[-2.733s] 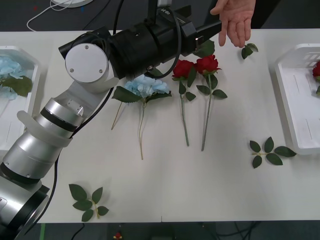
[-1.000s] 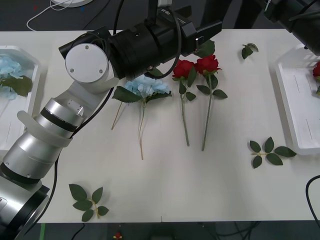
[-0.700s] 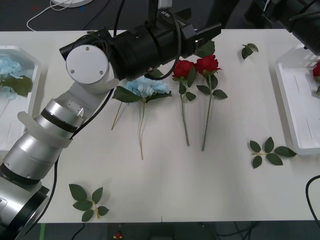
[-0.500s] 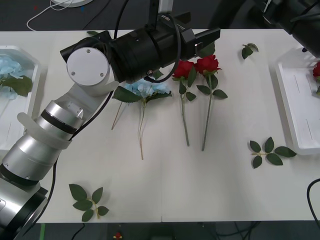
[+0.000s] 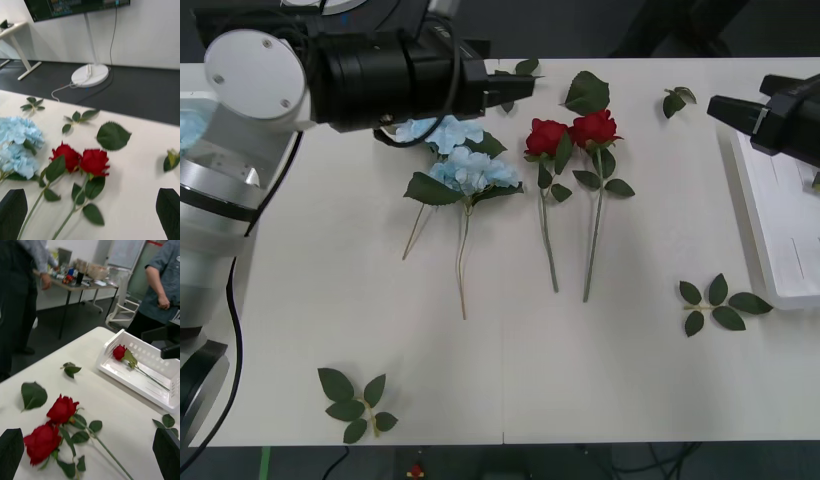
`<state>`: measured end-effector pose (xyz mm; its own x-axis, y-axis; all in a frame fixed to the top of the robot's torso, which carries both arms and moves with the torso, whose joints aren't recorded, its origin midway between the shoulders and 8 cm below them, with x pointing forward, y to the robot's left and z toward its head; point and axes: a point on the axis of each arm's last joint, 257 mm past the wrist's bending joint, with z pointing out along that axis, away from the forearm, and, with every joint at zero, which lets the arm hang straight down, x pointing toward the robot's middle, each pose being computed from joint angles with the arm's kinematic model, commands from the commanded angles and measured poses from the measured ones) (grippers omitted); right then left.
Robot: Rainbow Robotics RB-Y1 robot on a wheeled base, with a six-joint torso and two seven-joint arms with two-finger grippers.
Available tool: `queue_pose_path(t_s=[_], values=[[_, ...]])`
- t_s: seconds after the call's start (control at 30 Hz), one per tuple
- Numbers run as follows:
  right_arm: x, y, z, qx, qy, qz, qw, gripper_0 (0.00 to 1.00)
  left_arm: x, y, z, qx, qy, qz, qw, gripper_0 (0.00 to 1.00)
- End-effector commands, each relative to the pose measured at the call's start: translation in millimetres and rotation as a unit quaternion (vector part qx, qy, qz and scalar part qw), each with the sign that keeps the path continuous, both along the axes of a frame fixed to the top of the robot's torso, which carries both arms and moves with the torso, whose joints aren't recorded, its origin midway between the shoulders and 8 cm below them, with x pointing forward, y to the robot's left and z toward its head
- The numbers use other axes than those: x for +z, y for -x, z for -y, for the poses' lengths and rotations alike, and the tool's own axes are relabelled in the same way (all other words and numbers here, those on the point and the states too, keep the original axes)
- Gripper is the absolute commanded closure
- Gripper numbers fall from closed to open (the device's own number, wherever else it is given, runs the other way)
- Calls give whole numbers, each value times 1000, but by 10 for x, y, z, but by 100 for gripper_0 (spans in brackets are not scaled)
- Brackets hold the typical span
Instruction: Place the red flowers into the right box and the blue flowers into the left box. If a person shows an open palm, hand one flower to the person first, then continue sorting.
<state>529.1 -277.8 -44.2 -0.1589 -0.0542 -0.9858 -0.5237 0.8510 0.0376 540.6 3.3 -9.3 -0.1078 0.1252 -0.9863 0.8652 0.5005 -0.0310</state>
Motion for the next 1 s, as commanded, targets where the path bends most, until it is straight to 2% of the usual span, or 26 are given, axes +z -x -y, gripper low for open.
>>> queue_pose_path(t_s=[0.03,0.2,0.37,0.43,0.53,0.67,0.73,0.87,1.0], values=[[-93,147,21,0,-13,-69,998,0,493,-76,-392,31,-40,-13,999,0],[-421,154,-45,-25,-30,-162,986,0,364,-50,-819,72,-94,-98,988,0],[-672,50,-207,-60,-31,-213,975,0,53,33,-1192,127,-147,-199,961,0],[-759,-10,-317,-74,-35,-226,971,0,-72,52,-1396,169,-176,-238,940,0],[-894,-120,-499,-96,-40,-248,963,0,-274,74,-1717,247,-220,-291,898,0],[-1017,-276,-704,-122,-27,-273,954,0,-457,26,-1949,324,-257,-308,857,0],[-1054,-335,-754,-135,-22,-281,950,0,-548,15,-1992,344,-269,-310,844,0],[-1140,-534,-814,-193,26,-278,941,0,-850,23,-2110,390,-316,-309,808,0],[-1253,-731,-905,-240,51,-281,928,0,-1161,-40,-2099,395,-340,-295,800,0]])
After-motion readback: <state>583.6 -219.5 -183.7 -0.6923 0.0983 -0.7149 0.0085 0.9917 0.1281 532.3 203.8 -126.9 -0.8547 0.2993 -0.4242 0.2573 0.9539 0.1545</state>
